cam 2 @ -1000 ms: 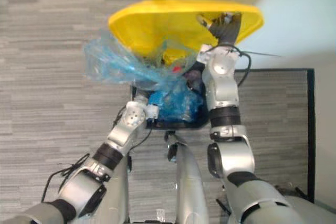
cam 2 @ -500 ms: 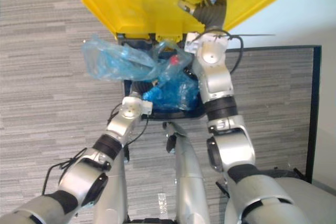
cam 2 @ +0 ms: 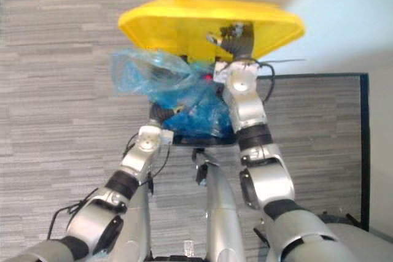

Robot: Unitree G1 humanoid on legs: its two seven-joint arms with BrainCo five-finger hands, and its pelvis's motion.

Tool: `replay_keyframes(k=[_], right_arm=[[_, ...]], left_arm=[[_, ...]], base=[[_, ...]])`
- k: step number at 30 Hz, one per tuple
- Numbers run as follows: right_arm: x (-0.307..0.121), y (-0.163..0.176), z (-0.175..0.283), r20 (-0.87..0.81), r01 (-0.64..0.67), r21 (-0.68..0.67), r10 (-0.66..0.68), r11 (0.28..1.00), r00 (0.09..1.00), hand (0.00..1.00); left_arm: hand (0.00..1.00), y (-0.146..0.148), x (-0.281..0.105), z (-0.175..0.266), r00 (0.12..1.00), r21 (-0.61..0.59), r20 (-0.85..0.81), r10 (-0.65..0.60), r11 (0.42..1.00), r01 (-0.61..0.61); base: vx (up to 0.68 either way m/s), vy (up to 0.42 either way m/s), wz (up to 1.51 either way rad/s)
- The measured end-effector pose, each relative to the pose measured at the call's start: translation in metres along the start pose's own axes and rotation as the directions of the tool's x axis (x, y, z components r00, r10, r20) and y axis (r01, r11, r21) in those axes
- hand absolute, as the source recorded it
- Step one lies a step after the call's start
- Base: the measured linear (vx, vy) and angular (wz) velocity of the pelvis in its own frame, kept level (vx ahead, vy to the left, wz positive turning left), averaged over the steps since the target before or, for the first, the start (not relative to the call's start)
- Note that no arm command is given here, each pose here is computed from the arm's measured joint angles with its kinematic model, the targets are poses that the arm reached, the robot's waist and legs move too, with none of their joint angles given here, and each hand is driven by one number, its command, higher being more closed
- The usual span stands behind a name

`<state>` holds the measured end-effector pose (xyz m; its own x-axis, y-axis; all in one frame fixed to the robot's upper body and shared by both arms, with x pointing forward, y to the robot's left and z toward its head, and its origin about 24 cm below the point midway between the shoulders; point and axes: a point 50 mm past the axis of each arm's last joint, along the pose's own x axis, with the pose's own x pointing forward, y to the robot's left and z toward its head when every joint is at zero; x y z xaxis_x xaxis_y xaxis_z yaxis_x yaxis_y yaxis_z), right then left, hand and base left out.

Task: Gather rubbish on tea table into small bin, then transfer packed bag to large trash can.

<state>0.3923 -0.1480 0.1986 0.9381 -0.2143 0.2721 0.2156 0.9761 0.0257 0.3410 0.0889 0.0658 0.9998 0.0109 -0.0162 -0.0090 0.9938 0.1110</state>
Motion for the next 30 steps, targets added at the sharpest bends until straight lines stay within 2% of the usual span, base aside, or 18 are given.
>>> replay_keyframes(k=[6,8,11,15,18,20,21,22,23,26,30], right_arm=[[-0.053,-0.013,-0.085,-0.225,-0.004,-0.059,-0.010,0.998,0.974,0.00],[-0.086,-0.015,-0.121,-0.341,-0.026,-0.083,-0.004,0.996,0.940,0.00],[-0.129,-0.018,-0.158,-0.472,-0.063,-0.102,0.007,0.993,0.882,0.00],[-0.206,-0.030,-0.205,-0.674,-0.084,-0.097,-0.003,0.992,0.739,0.00],[-0.267,-0.054,-0.239,-0.824,-0.063,-0.129,-0.072,0.990,0.562,0.00],[-0.285,-0.071,-0.250,-0.868,-0.002,-0.160,-0.140,0.987,0.476,0.00],[-0.289,-0.074,-0.252,-0.874,0.013,-0.164,-0.152,0.986,0.461,0.00],[-0.320,-0.083,-0.259,-0.915,0.030,-0.188,-0.186,0.982,0.357,0.00],[-0.329,-0.086,-0.261,-0.924,0.040,-0.194,-0.197,0.980,0.327,0.00],[-0.336,-0.098,-0.262,-0.927,0.062,-0.228,-0.236,0.972,0.291,0.00],[-0.346,-0.103,-0.265,-0.938,0.079,-0.241,-0.253,0.967,0.239,0.00]], left_arm=[[0.00,0.041,-0.043,-0.069,0.971,-0.051,-0.211,0.111,0.991,-0.125],[0.00,0.060,-0.066,-0.098,0.931,-0.062,-0.315,0.183,0.975,-0.213],[0.00,0.071,-0.094,-0.132,0.864,-0.056,-0.449,0.226,0.958,-0.280],[0.00,0.079,-0.143,-0.181,0.706,-0.027,-0.656,0.267,0.927,-0.375],[0.00,0.079,-0.183,-0.210,0.547,0.001,-0.790,0.278,0.892,-0.452],[0.00,0.071,-0.193,-0.217,0.500,-0.007,-0.825,0.262,0.881,-0.473],[0.00,0.069,-0.195,-0.218,0.494,-0.005,-0.831,0.257,0.883,-0.469],[0.00,0.071,-0.197,-0.220,0.482,0.004,-0.837,0.258,0.885,-0.466],[0.00,0.073,-0.197,-0.220,0.481,0.010,-0.836,0.264,0.884,-0.468],[0.00,0.069,-0.211,-0.228,0.424,0.019,-0.872,0.246,0.881,-0.473],[0.00,0.071,-0.214,-0.230,0.412,0.027,-0.876,0.249,0.880,-0.475]], base=[[0.00,-0.031,0.06],[0.05,0.002,-0.15],[0.02,0.013,-0.11],[-0.03,-0.037,0.07],[-0.01,-0.107,0.13],[-0.11,-0.005,-1.14],[-0.09,-0.051,-0.90],[-0.03,-0.086,-0.22],[-0.07,-0.130,-0.51],[-0.08,-0.044,-0.50],[-0.04,-0.023,0.02]])
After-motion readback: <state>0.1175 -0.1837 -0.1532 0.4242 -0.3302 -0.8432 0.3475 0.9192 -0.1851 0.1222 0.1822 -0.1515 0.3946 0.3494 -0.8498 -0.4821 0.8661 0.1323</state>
